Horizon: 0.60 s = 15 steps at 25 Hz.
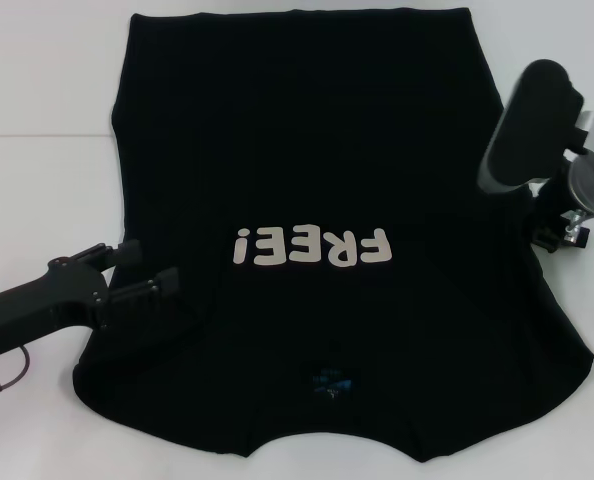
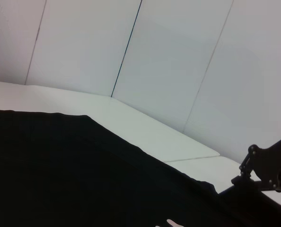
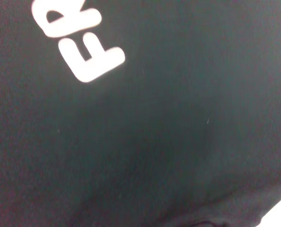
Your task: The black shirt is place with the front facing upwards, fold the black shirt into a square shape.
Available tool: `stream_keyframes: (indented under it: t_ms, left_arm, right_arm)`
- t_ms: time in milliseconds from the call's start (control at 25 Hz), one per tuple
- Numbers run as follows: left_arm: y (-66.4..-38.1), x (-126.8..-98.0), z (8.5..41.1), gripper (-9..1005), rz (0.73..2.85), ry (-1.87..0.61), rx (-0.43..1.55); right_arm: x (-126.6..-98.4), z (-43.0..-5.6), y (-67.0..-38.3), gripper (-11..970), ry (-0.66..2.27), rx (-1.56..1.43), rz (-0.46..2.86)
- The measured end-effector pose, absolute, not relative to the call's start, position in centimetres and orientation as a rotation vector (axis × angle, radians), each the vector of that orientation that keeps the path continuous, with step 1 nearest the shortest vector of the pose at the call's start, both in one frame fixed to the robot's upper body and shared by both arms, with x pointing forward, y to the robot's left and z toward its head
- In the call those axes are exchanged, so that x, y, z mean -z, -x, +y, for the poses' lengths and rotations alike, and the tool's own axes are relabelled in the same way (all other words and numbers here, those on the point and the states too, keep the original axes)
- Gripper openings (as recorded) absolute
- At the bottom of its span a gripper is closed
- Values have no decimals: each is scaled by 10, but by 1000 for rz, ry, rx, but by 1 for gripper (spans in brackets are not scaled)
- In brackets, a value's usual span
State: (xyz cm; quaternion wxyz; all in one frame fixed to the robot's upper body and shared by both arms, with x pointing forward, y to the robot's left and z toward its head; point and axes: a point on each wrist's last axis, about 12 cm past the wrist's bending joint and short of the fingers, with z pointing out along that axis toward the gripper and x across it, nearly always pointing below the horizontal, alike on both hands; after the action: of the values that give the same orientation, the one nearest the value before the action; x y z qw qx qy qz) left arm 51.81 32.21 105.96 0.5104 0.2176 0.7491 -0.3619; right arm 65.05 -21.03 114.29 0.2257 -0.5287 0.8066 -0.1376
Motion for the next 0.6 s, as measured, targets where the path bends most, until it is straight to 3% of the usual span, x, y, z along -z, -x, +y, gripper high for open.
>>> stream_keyframes:
  t_ms: [600]
  left_arm:
    - [-517, -1059, 323, 839, 1806, -521, 869]
  right_arm:
    - [-1148, -177, -644, 64, 1682, 479, 2073]
